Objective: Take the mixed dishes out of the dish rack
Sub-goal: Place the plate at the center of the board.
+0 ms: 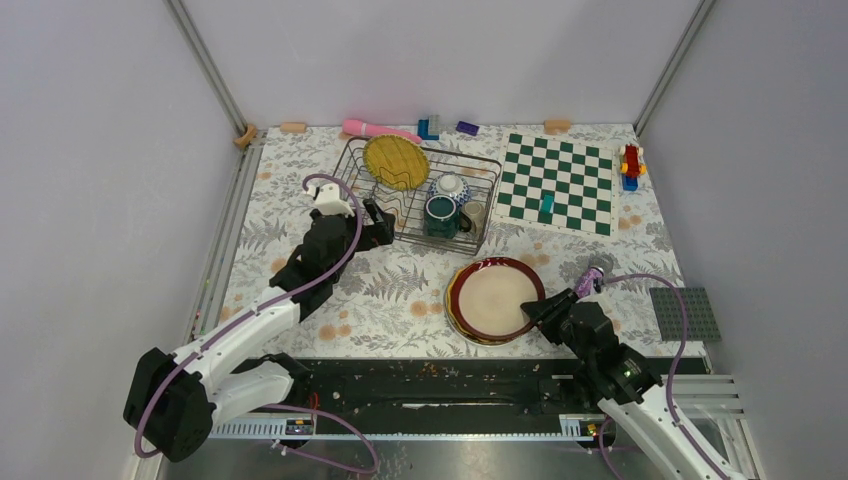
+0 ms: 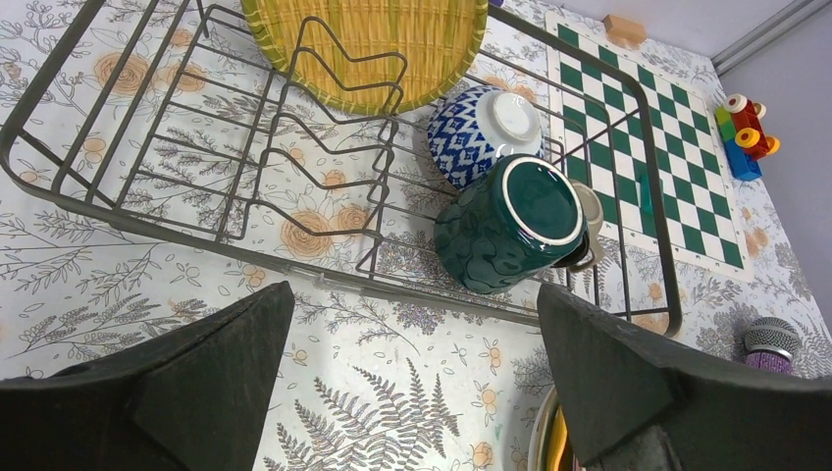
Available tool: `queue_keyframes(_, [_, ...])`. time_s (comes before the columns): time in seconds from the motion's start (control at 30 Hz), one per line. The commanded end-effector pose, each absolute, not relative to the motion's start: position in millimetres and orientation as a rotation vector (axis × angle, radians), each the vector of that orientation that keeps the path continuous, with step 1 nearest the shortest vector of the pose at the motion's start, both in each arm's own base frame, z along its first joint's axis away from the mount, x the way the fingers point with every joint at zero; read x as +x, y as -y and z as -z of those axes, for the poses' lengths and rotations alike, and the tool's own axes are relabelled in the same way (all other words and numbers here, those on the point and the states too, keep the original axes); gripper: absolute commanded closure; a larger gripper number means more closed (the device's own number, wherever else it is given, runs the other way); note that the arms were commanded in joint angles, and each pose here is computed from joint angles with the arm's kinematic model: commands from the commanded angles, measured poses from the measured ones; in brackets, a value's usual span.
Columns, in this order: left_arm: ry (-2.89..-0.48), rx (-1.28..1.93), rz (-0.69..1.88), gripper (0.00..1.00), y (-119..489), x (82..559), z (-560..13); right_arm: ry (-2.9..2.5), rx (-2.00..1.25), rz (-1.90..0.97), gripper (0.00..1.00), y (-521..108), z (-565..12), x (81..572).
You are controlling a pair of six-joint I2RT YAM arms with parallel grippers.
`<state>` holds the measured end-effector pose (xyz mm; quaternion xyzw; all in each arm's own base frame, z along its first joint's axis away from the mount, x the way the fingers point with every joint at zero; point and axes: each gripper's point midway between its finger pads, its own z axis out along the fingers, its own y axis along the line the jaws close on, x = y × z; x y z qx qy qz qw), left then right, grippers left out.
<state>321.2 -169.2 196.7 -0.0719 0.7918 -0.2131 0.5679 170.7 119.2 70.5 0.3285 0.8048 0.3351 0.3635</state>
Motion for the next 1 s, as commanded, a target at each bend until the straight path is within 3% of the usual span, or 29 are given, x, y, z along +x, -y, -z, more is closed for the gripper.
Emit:
queue_keyframes(0.0, [-1.790,-0.176,0.508,0.01,172,330,-225,-2.029,0.823,-0.852,0.57,-116,-90,176])
queue_keyframes(0.3, [-1.795,-0.167,0.505,0.01,173,331,-224,-2.074,0.785,-0.796,0.47,-113,-88,172])
queue_keyframes(0.97, [-1.809,-0.157,0.494,0.01,175,332,-222,-2.109,0.692,-0.764,0.45,-113,-95,169])
